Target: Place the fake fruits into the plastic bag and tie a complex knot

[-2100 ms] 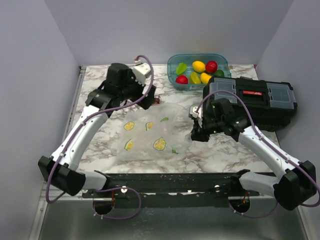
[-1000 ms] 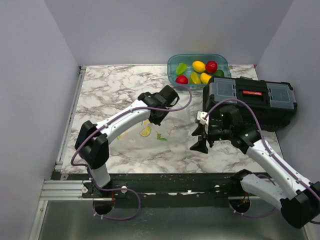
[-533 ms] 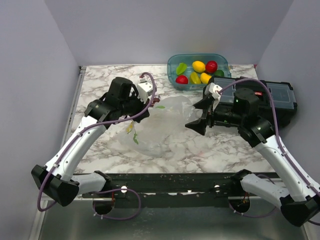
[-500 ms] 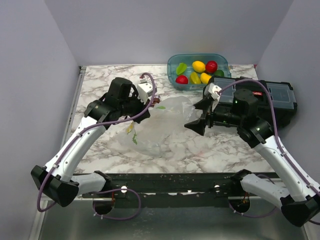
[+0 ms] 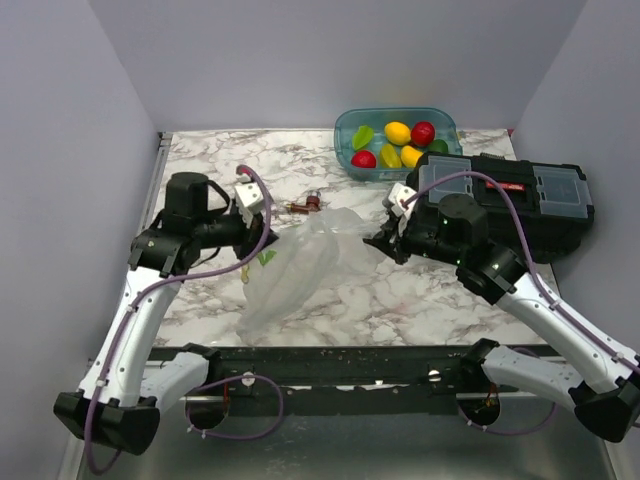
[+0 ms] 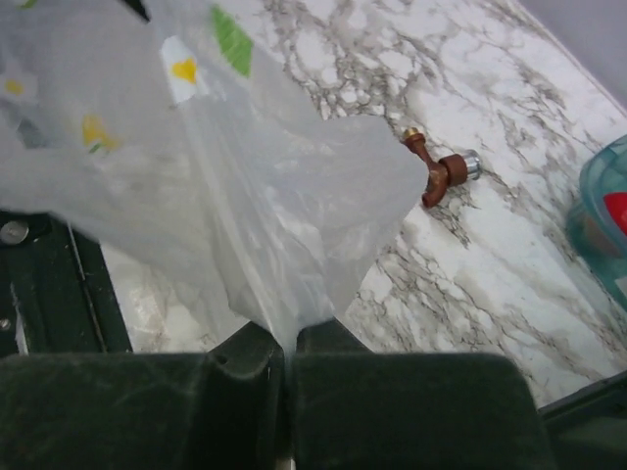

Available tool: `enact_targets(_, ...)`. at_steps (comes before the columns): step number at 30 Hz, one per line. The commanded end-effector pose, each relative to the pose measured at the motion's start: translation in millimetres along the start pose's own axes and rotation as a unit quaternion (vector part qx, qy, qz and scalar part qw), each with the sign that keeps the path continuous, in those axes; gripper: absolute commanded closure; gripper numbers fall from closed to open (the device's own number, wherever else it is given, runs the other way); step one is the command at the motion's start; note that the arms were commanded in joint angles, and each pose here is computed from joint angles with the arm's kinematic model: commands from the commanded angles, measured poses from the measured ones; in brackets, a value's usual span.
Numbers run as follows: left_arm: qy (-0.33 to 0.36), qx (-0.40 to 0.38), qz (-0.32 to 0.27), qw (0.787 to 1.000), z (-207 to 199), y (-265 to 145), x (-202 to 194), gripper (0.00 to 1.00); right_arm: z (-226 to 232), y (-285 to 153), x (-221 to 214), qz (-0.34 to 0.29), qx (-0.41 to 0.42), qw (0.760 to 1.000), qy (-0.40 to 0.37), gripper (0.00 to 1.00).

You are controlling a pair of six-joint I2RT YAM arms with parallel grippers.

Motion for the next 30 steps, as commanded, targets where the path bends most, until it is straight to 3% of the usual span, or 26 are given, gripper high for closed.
enact_targets(1, -0.061, 0.07, -0.04, 0.995, 37.7, -29.4, 2.7, 1.0, 4.1, -18.0, -1.6, 0.025, 0.012, 0.999, -0.024, 0.99)
enact_targets(7, -0.111, 0.075, -0.096, 0.986, 52.3, -51.1, 10.5, 1.0, -10.5, -11.3, 17.0, 0.02, 0.044, 0.998, -0.03, 0.99)
enact_targets(12, -0.146, 0.053, -0.104, 0.982, 62.2, -52.7, 6.0, 1.0, -18.6, -3.1, 32.7, 0.013, 0.121, 0.992, 0.035, 0.97)
enact_targets(13, -0.169, 0.055, -0.104, 0.978, 60.9, -48.5, 7.2, 1.0, -22.3, 3.2, 37.1, 0.004, 0.11, 0.993, 0.051, 0.83)
enact_targets(14, -0.184, 0.059, -0.107, 0.975, 60.1, -43.7, 8.1, 1.0, -27.5, 8.0, 43.5, -0.01, 0.093, 0.994, 0.056, 0.6)
enact_targets(16, -0.23, 0.068, -0.117, 0.964, 57.3, -37.6, 9.8, 1.0, -36.0, 14.4, 56.4, -0.036, 0.068, 0.995, 0.057, 0.22)
enact_targets(18, -0.272, 0.091, -0.125, 0.95, 58.9, -34.5, 10.2, 1.0, -43.2, 14.4, 71.7, -0.065, 0.045, 0.996, 0.038, 0.04)
enact_targets(19, -0.291, 0.097, -0.128, 0.943, 59.4, -33.2, 10.9, 1.0, -46.1, 13.1, 80.2, -0.08, 0.036, 0.996, 0.025, 0.0)
enact_targets(22, -0.301, 0.107, -0.125, 0.939, 61.1, -29.0, 12.3, 1.0, -50.1, 9.5, 102.0, -0.12, 0.04, 0.992, -0.013, 0.0)
enact_targets(25, -0.295, 0.108, -0.124, 0.941, 62.1, -23.3, 12.2, 1.0, -41.7, 12.8, 119.4, -0.153, 0.103, 0.982, -0.028, 0.0)
enact_targets(30, -0.301, 0.102, -0.118, 0.941, 63.0, -17.5, 13.1, 1.0, -6.2, 43.7, 122.7, -0.152, 0.2, 0.967, -0.035, 0.0)
Point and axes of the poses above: each gripper's point midway between its finger pads, its own y axis out along the fingers, its own z axis along the line the jaws close on, x = y × z, the point moved 10 cm from there along -y, back along the fingers, and after that the axes turned 5 degrees about -y, right-handed, at the moved point
